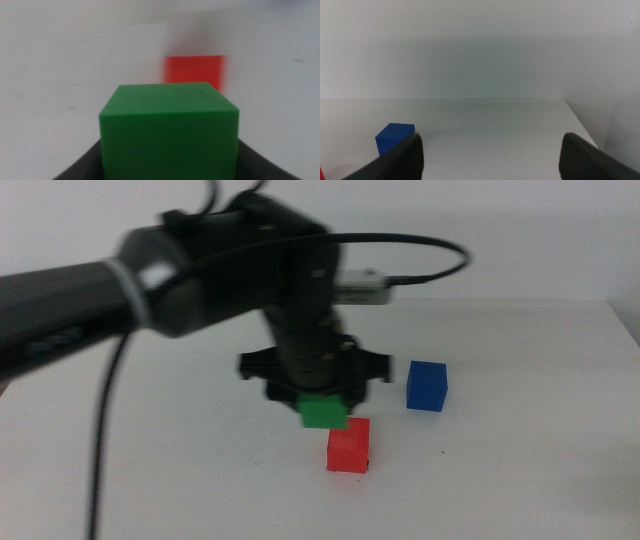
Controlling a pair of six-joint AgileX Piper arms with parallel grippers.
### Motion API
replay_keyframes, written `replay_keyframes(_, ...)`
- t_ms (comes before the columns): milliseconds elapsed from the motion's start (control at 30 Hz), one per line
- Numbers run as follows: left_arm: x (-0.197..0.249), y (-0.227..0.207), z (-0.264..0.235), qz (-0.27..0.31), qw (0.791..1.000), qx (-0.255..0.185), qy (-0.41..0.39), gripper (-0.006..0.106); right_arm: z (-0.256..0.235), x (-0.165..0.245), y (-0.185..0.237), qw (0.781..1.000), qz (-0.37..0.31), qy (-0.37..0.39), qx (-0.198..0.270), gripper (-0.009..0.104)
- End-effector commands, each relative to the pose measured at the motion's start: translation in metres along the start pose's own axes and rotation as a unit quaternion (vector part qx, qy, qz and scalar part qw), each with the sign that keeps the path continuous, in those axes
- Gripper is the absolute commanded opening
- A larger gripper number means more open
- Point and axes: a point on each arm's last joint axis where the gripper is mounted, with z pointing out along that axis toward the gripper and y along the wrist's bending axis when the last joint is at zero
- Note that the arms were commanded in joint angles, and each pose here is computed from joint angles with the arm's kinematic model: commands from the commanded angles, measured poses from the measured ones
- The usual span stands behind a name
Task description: Stack red cubes first, then green, then blue cubes in a specific spot.
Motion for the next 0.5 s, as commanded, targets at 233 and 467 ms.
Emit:
replay_keyframes(233, -0.004, -0.032, 0.021, 0.006, 1.000, -0.002, 0.010, 0.001, 0.000, 0.000, 0.000, 1.000, -0.001, -0.005, 0.002, 0.093)
replay_keyframes(467, -0.009, -0.033, 0.041, 0.004, 1.000, -0.004, 0.012, 0.001, 0.000, 0.000, 0.000, 1.000, -0.001, -0.005, 0.002, 0.093)
